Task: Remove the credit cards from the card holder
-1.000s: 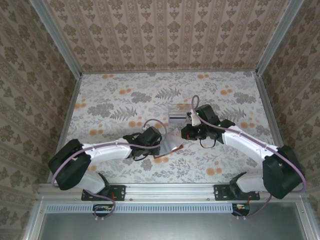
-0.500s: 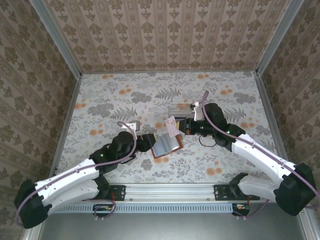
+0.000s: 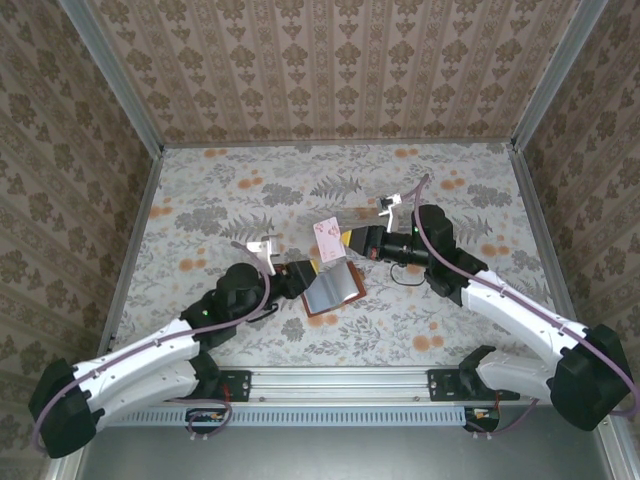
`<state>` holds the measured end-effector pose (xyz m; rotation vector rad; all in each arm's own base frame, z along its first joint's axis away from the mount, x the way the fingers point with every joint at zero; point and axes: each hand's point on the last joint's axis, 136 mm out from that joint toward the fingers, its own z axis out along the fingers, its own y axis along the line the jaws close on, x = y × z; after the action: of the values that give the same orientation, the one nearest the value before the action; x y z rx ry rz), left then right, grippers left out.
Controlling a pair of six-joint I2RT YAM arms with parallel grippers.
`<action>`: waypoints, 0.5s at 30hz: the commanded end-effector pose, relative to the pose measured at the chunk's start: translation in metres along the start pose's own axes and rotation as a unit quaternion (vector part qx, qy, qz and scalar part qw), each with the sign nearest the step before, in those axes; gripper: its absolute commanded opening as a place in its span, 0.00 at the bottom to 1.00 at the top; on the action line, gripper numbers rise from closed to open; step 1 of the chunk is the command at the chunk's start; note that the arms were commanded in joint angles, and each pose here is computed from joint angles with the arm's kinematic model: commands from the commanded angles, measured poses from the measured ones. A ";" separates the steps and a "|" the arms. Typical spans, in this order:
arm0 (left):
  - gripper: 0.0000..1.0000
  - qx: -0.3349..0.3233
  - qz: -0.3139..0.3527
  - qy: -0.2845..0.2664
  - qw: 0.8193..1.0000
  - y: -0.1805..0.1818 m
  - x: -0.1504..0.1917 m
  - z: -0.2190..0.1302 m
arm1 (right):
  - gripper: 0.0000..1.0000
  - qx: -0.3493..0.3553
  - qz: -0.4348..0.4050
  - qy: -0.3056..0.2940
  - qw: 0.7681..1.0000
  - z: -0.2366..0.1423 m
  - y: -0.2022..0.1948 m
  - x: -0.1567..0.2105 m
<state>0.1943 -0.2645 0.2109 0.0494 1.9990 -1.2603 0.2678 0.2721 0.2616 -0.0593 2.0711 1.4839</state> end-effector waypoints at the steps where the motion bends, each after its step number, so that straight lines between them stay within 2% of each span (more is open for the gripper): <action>1: 0.44 0.047 0.002 -0.019 0.999 -0.031 -0.020 0.001 | 0.00 -0.035 0.006 0.014 0.999 0.003 0.012 0.005; 15: 0.40 0.066 -0.005 -0.022 0.998 -0.043 -0.030 0.003 | 0.00 -0.028 0.005 0.018 0.999 0.003 0.004 0.010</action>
<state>0.1968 -0.2742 0.2252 0.0753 1.9826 -1.3078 0.2671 0.2760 0.2670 -0.0752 2.0355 1.5261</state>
